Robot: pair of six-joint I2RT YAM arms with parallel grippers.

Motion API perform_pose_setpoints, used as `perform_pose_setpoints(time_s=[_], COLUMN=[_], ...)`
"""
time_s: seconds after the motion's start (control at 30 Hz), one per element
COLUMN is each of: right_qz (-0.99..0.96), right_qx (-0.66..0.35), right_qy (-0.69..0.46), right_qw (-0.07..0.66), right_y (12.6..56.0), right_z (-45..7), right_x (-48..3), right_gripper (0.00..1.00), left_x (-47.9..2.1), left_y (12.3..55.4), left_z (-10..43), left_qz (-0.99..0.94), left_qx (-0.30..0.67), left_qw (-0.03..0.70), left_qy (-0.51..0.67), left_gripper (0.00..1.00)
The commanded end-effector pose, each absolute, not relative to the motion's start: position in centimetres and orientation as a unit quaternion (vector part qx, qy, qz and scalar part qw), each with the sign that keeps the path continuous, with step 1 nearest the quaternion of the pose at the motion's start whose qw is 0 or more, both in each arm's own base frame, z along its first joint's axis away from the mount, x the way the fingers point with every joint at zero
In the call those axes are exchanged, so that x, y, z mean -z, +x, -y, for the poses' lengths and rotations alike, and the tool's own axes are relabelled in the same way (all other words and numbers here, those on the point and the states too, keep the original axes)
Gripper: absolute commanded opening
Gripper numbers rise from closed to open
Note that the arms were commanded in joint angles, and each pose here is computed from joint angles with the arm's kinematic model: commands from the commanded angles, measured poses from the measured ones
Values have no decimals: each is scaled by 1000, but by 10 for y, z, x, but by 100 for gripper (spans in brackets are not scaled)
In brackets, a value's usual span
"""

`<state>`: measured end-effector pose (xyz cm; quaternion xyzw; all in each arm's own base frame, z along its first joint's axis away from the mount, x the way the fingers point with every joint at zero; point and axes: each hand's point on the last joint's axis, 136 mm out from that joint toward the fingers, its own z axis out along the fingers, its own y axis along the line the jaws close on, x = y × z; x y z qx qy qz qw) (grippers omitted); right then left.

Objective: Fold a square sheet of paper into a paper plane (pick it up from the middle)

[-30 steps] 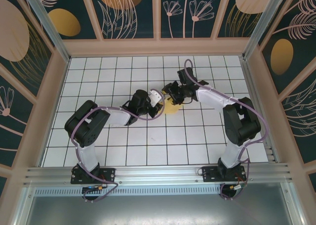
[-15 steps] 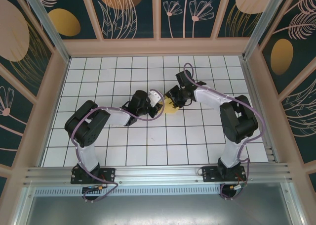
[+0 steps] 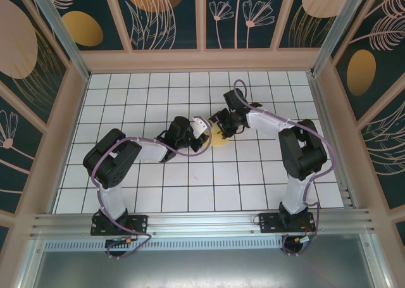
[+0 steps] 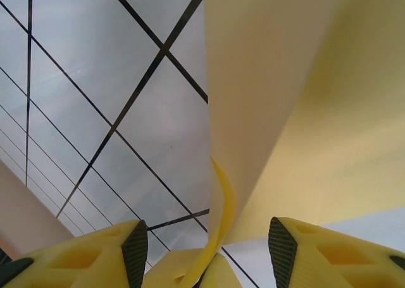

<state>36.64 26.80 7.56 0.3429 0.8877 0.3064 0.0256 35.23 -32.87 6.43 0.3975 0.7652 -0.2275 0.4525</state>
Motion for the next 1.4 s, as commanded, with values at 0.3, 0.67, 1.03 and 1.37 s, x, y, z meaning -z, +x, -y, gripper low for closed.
perform_pose_setpoints(time_s=[0.3, 0.67, 1.03, 1.37], right_qz=[-887, -886, -882, -881], right_qx=[-303, -302, -311, -322], right_qy=[347, 353, 353, 346], right_qw=[23, 18, 14, 4], right_y=[363, 360, 359, 357], right_z=[-268, -266, -266, -271], right_x=[-87, -84, -89, -88], right_gripper=[27, 10, 10, 11], left_x=[-53, -43, -47, -43], left_y=[355, 346, 354, 356], left_z=[328, 321, 318, 321], left_qz=[-772, -789, -779, -781], left_qx=[214, 230, 218, 225], left_qw=[448, 436, 468, 464], left_qy=[396, 368, 356, 351], left_gripper=[18, 39, 37, 26])
